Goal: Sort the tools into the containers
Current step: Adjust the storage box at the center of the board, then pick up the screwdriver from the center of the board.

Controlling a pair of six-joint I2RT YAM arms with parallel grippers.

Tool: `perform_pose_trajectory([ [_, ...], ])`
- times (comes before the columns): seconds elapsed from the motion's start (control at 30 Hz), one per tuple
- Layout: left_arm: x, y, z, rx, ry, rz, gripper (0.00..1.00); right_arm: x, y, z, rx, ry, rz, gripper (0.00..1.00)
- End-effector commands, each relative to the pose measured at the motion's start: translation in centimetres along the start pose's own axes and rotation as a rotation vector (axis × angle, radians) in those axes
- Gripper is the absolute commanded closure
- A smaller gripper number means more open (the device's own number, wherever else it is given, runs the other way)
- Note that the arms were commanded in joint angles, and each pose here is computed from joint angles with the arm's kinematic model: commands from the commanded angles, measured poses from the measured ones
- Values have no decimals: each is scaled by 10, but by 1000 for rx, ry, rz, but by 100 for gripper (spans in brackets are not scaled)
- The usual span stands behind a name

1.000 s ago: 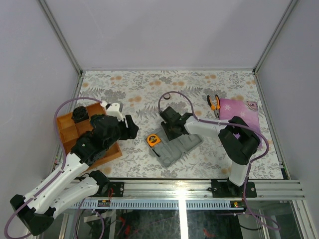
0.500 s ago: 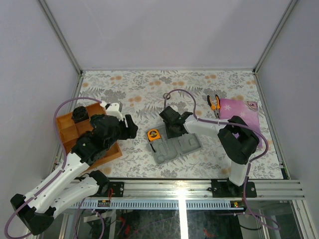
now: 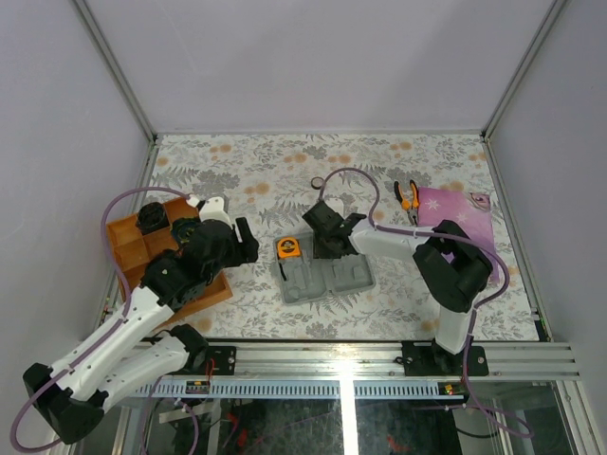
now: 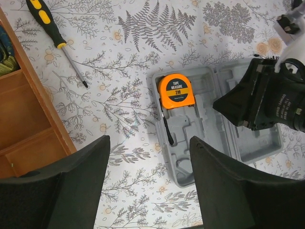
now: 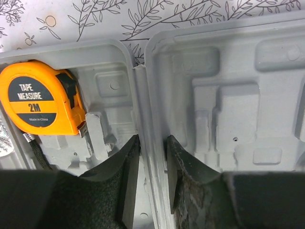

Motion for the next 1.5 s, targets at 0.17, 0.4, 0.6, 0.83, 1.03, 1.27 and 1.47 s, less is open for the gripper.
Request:
perform_pose_trajectory([
  [0.17, -14, 13, -9, 64, 11, -107, 33, 56, 7, -30, -32, -233, -201, 53],
  [0.4, -38, 32, -25, 121, 46, -187, 33, 92, -12, -25, 59, -314, -254, 50],
  [0.6, -73, 53, -41, 202, 75, -266, 33, 106, -40, -4, 69, -335, -242, 50],
  [0.83, -115, 84, -52, 267, 86, -392, 34, 122, -62, 16, 69, -368, -275, 49],
  [1.03, -145, 113, -60, 318, 94, -470, 34, 128, -70, 31, 31, -366, -328, 48],
  [1.27, -181, 124, -73, 340, 110, -455, 36, 123, -75, 42, -5, -337, -335, 50],
  [1.47, -202, 131, -71, 332, 142, -485, 39, 121, -80, 46, -16, -327, -318, 50],
])
Point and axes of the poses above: each gripper's point midway between its finger pads, its own x axis back along the fingers, its own y axis along the line the jaws close on, z = x × y, the point moved 5 cm from there along x, back along the fingers, and after that the axes turned 2 degrees about -x, right-handed, at the moved point
